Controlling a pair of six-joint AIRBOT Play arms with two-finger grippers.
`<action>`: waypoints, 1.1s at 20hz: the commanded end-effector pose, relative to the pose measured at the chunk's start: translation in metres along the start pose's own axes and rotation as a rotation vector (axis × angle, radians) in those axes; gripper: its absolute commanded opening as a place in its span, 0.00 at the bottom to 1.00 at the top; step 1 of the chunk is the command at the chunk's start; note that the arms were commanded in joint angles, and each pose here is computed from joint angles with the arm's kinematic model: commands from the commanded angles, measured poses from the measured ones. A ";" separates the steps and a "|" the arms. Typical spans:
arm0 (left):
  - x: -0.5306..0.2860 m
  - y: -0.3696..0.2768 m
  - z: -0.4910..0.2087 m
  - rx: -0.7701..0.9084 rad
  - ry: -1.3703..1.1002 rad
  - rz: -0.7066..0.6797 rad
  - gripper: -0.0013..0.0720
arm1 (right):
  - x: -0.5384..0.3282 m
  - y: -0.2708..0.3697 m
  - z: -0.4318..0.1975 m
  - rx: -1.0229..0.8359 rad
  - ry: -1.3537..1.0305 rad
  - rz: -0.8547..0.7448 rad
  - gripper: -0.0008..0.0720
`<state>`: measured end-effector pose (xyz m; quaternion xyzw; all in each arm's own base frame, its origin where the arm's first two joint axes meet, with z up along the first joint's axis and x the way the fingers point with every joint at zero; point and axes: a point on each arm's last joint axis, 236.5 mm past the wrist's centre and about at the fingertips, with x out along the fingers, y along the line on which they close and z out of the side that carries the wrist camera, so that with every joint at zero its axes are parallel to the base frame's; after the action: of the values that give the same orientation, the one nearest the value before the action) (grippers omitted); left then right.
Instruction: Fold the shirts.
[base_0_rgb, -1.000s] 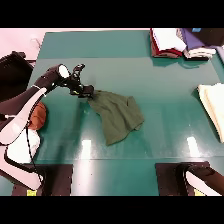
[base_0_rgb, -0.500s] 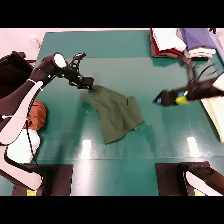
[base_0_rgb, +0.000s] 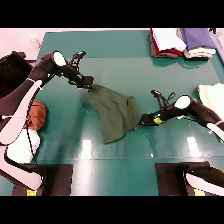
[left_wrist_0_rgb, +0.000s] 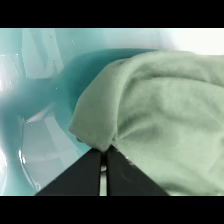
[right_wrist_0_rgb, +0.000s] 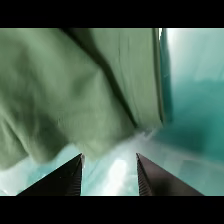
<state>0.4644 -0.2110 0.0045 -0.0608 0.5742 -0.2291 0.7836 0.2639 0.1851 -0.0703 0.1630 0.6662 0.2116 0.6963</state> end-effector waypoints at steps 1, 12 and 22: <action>0.000 0.000 -0.001 0.000 0.003 -0.001 0.06 | 0.020 0.005 0.012 -0.018 0.011 -0.008 0.50; -0.204 -0.069 0.060 0.204 -0.470 0.026 0.06 | -0.165 0.104 0.082 -0.410 -0.413 -0.040 0.04; -0.414 -0.152 -0.009 0.370 -0.858 -0.030 0.06 | -0.371 0.154 0.053 -0.467 -0.833 -0.065 0.04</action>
<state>0.3361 -0.1671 0.4114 -0.0198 0.1471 -0.2816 0.9480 0.3046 0.1440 0.3183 0.0463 0.2690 0.2689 0.9237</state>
